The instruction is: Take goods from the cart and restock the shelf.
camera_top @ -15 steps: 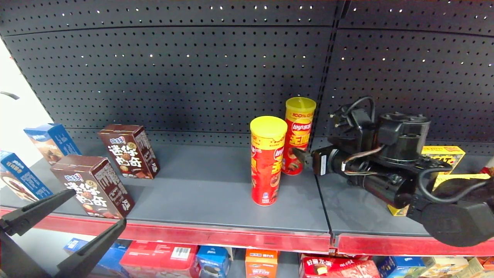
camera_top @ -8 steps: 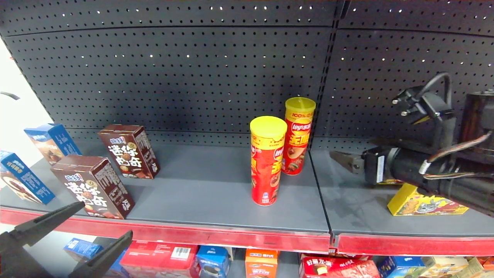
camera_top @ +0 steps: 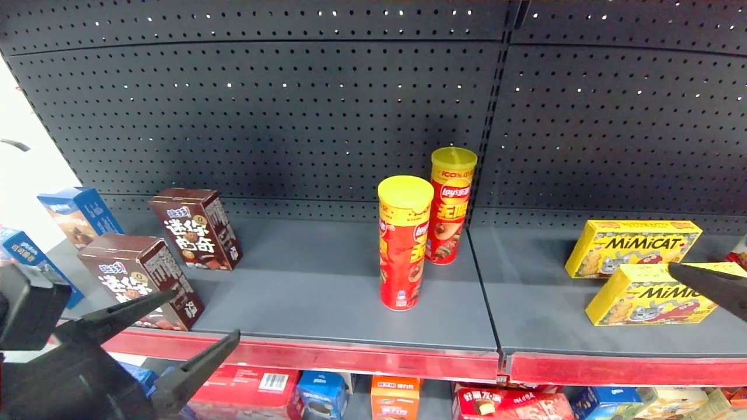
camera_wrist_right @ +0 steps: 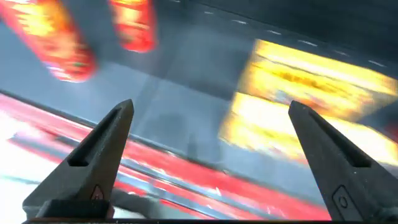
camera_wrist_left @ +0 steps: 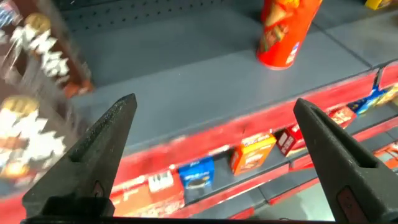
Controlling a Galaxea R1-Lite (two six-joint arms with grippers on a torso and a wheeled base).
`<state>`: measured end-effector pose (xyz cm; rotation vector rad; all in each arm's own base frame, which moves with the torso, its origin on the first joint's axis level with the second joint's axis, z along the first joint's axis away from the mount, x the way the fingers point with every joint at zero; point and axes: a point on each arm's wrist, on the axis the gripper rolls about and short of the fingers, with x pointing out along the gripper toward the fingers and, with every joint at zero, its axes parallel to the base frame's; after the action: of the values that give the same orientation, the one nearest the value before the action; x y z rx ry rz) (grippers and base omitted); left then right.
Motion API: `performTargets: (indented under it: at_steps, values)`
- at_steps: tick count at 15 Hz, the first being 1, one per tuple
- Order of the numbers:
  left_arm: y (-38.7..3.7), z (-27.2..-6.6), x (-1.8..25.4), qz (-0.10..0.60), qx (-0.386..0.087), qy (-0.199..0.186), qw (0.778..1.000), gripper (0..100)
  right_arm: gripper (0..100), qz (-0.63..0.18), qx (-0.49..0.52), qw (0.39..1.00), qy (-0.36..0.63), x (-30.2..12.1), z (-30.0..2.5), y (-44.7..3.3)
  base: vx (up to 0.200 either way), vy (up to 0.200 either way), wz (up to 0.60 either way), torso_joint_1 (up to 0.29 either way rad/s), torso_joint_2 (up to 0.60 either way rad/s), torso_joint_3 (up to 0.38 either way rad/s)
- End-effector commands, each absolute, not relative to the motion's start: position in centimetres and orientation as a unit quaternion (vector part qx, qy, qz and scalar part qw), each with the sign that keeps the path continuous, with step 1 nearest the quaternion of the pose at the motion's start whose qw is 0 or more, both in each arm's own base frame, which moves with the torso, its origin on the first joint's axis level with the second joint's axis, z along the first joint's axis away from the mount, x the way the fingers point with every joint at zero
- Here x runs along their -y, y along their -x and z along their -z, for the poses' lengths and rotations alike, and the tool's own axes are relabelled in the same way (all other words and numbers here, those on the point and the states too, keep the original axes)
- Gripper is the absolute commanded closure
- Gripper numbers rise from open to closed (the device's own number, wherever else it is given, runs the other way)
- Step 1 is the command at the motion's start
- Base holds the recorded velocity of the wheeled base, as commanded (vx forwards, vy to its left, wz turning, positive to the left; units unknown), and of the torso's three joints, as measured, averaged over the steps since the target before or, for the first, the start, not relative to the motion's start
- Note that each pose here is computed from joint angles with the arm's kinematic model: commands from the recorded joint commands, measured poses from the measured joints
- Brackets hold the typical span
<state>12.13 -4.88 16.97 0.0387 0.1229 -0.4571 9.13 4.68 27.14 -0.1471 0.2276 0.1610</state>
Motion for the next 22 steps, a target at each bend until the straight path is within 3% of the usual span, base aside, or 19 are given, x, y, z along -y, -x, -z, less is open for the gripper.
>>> performTargets:
  at_steps: [1, 8, 15, 22]
  values:
    - [-14.1, -17.1, 6.3, 0.246, -0.081, -0.024, 0.966, 0, 0, -0.013, -0.074, 0.996, 0.057, -1.4, -27.8, -4.6, 0.000, 0.000, 0.00, 0.000, 0.00, 0.000]
    - [-15.9, -16.7, 10.3, 0.339, -0.115, -0.026, 0.933, 0, 0, 0.161, -0.062, 0.984, 0.038, 1.0, -28.4, -0.9, 0.000, 0.000, 0.00, 0.000, 0.00, 0.000]
    - [-22.1, -14.7, 14.1, 0.350, -0.154, -0.033, 0.923, 0, 0, 0.201, -0.058, 0.977, 0.033, 1.3, -28.8, 1.6, 0.000, 0.000, 0.00, 0.000, 0.00, 0.000]
    - [-26.0, -13.9, 17.7, 0.365, -0.137, -0.032, 0.920, 0, 0, 0.221, -0.061, 0.973, 0.034, 1.4, -29.1, 3.6, 0.000, 0.000, 0.00, 0.000, 0.00, 0.000]
